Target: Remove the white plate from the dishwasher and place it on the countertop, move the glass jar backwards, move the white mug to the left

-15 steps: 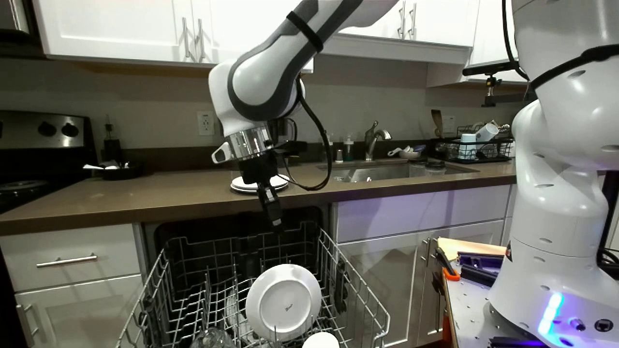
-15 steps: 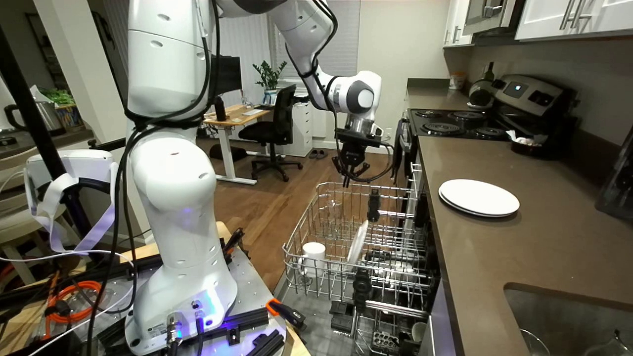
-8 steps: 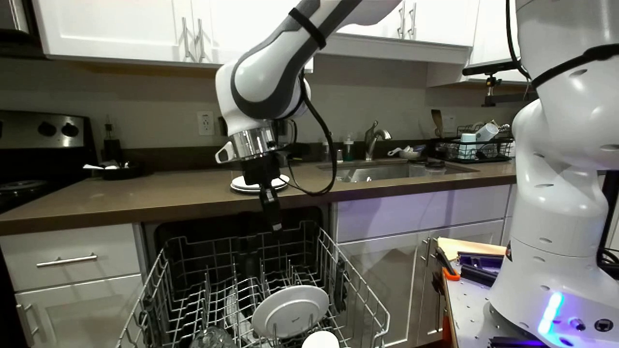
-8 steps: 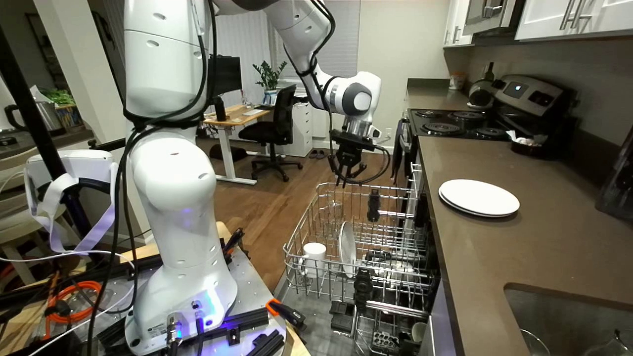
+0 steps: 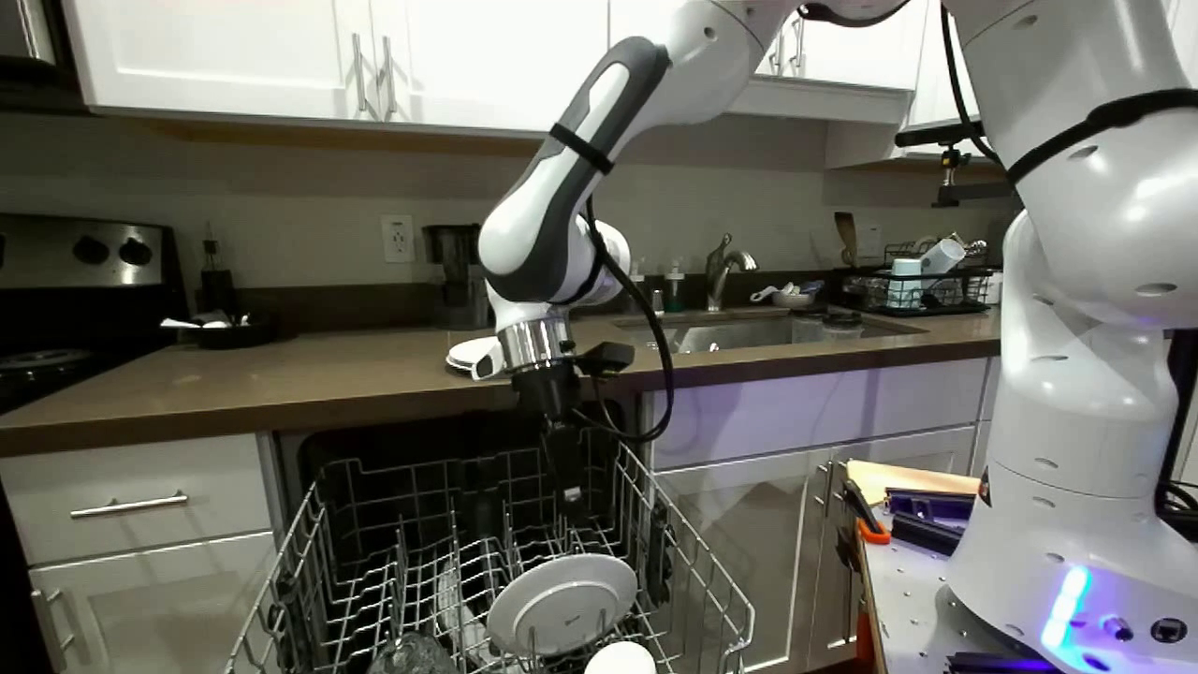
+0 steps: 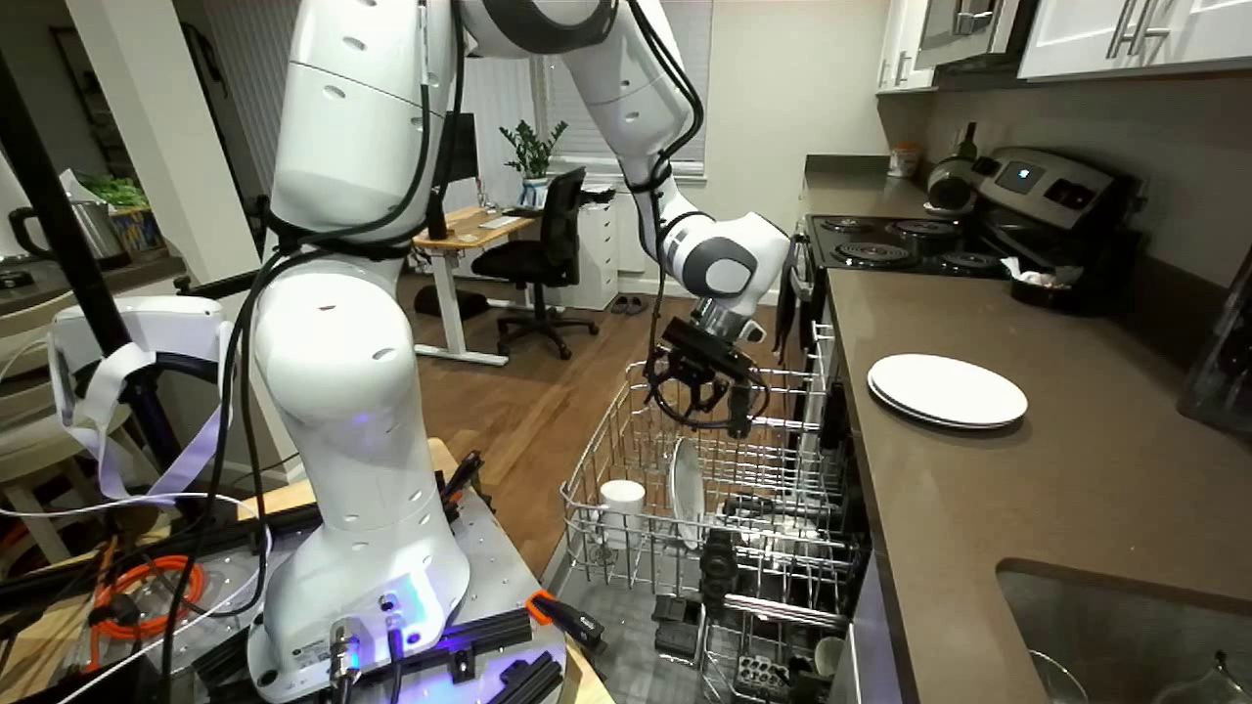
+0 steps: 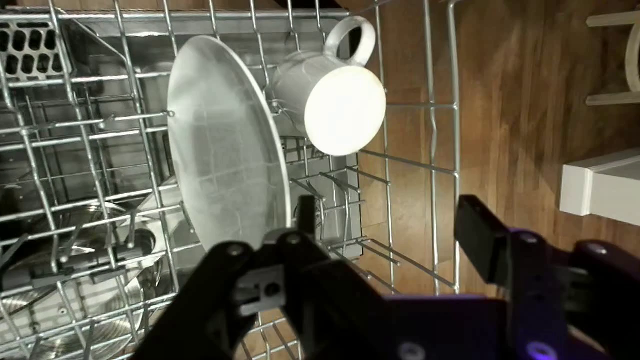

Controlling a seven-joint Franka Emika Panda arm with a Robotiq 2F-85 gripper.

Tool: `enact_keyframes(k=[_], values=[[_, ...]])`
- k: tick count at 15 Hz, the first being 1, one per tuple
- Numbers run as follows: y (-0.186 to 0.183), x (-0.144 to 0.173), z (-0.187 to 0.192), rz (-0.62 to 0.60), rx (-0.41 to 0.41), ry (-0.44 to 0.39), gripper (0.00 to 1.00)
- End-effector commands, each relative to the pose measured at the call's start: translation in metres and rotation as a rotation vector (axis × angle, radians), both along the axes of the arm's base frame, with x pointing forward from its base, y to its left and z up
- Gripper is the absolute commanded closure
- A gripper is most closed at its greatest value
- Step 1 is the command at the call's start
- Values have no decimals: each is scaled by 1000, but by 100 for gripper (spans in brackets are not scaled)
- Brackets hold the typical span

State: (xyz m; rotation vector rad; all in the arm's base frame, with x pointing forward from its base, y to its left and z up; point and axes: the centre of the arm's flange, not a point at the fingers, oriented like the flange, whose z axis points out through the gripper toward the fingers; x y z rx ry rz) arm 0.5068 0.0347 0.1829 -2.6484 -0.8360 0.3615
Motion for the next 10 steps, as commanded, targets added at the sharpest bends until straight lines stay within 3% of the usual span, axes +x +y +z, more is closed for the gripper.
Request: enact_keyframes(k=[1, 9, 10], values=[[8, 5, -37, 11, -9, -25, 0], [36, 10, -76, 119, -208, -115, 0], [38, 11, -78, 130, -220, -123, 25]])
